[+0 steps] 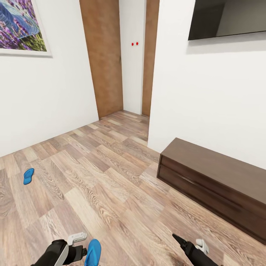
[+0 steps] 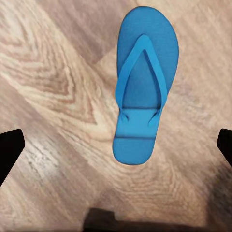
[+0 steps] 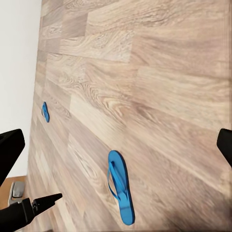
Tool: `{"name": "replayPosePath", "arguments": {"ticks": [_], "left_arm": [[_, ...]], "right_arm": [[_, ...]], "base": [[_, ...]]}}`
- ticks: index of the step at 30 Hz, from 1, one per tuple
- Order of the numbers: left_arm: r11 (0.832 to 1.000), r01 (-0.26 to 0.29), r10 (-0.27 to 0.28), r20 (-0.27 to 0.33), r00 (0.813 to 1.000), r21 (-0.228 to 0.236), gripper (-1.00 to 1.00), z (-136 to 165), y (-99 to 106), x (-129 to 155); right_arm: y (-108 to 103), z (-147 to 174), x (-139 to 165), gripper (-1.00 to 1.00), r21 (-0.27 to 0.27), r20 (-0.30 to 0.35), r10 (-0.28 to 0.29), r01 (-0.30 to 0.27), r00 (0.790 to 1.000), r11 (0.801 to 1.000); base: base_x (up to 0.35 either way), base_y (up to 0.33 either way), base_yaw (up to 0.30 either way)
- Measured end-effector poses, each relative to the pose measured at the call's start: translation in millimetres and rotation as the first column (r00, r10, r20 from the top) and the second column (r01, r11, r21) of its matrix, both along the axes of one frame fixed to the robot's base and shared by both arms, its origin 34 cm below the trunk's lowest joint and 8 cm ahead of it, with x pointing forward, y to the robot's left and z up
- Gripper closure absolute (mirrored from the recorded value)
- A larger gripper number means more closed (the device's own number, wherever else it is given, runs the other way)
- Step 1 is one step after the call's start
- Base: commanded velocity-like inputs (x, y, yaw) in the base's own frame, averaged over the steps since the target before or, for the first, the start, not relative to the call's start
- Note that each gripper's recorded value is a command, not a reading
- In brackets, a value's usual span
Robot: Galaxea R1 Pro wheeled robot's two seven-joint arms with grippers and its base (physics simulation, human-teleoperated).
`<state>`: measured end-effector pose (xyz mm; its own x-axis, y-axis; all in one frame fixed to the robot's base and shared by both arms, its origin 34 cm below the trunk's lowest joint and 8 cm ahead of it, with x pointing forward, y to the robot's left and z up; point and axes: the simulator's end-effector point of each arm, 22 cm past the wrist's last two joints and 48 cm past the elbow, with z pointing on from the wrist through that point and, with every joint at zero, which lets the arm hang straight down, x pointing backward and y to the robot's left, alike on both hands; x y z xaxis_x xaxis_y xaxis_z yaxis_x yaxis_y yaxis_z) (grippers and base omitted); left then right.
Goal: In the bedroom, move the book from the bed onto either nightstand, and place the two sandals side by side next to the bed.
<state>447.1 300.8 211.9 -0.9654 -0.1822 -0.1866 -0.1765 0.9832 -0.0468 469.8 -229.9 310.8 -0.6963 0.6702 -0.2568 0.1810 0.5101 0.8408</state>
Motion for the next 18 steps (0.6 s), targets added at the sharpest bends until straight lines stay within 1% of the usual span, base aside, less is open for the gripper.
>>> {"name": "replayPosePath", "arguments": {"ticks": [18], "left_arm": [[1.0, 0.0, 0.0, -0.073, 0.997, 0.0, -1.0, -28.0, -0.1, -22.5]], "right_arm": [[-0.6, -29.7, -15.1, -1.0, 0.001, -0.073, -0.002, 0.002, 0.997, 1.0]], "base": [[0.0, 0.0, 0.0]]}}
